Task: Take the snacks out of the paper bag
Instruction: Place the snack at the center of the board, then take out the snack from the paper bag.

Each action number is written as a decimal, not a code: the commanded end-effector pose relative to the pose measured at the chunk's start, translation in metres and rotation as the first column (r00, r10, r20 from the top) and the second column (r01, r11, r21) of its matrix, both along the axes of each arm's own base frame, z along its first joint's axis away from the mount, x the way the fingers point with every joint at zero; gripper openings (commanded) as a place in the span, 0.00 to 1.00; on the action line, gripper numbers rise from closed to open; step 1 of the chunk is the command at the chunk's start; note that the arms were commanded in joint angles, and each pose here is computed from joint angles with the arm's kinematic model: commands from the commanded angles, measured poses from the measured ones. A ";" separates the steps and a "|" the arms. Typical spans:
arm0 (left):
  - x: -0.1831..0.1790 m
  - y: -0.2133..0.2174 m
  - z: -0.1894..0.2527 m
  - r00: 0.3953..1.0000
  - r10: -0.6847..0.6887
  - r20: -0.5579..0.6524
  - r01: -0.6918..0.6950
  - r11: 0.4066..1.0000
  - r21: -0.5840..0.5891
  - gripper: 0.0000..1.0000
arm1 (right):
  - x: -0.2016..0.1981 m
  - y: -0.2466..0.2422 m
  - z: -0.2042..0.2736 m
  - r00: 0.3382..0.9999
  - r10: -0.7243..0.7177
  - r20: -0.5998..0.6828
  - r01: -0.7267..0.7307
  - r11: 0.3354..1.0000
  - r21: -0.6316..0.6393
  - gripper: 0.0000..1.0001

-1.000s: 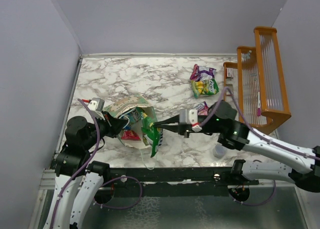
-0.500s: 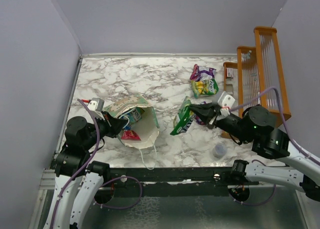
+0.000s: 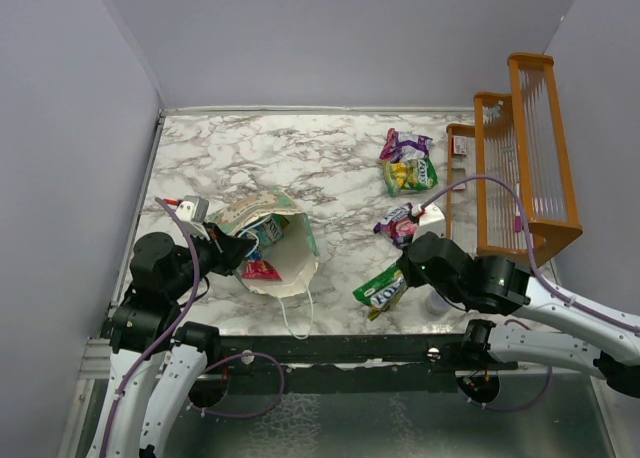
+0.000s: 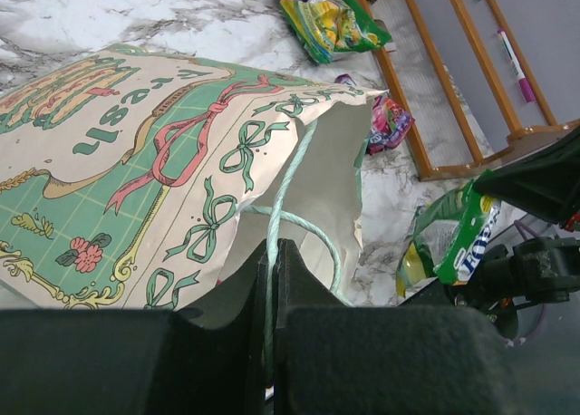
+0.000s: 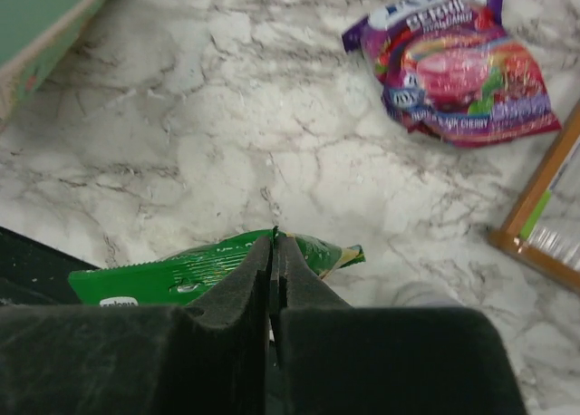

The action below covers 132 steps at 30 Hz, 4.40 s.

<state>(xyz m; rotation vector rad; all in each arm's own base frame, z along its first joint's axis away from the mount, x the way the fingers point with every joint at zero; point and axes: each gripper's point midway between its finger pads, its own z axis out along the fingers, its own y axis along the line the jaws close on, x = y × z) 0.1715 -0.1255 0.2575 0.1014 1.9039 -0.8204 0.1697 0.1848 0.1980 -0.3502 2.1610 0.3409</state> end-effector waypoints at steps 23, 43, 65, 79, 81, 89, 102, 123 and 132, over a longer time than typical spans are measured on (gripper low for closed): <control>-0.008 -0.017 0.004 0.992 -0.127 0.020 0.127 0.992 -0.021 0.00 | 0.124 0.033 -0.082 0.959 -0.269 0.088 0.273 0.961 -0.039 0.24; -0.032 -0.012 -0.038 0.987 -0.106 -0.122 0.102 0.994 -0.039 0.00 | -0.021 0.132 0.042 0.572 0.670 0.473 -0.774 0.632 0.042 0.81; -0.039 -0.031 -0.025 0.968 -0.237 -0.078 0.226 0.966 -0.127 0.00 | -0.016 0.254 -0.038 0.265 0.853 0.450 -0.708 0.489 -0.509 0.52; -0.032 -0.028 -0.014 0.978 -0.198 -0.065 0.190 0.975 -0.115 0.00 | 0.001 0.291 -0.098 0.300 0.863 0.406 -0.696 0.489 -0.525 0.73; -0.032 -0.028 -0.013 0.977 -0.202 -0.066 0.194 0.975 -0.112 0.00 | 0.007 0.300 -0.103 0.309 0.856 0.415 -0.692 0.502 -0.519 0.73; -0.036 -0.025 -0.005 0.980 -0.192 -0.050 0.187 0.978 -0.097 0.00 | 0.047 0.317 -0.123 0.419 0.814 0.403 -0.623 0.580 -0.524 0.63; -0.024 -0.010 -0.011 0.996 -0.064 -0.066 0.060 0.996 -0.069 0.00 | 0.046 0.302 -0.108 0.426 0.816 0.389 -0.661 0.575 -0.482 0.12; -0.002 0.012 -0.005 0.993 0.102 -0.066 -0.104 0.994 -0.020 0.00 | -0.093 0.239 0.057 0.166 0.740 0.652 -0.951 0.294 -0.091 0.01; 0.002 0.028 -0.012 0.981 0.184 -0.065 -0.181 0.982 0.045 0.00 | -0.100 0.159 0.067 0.225 0.811 0.540 -0.920 0.359 -0.156 0.01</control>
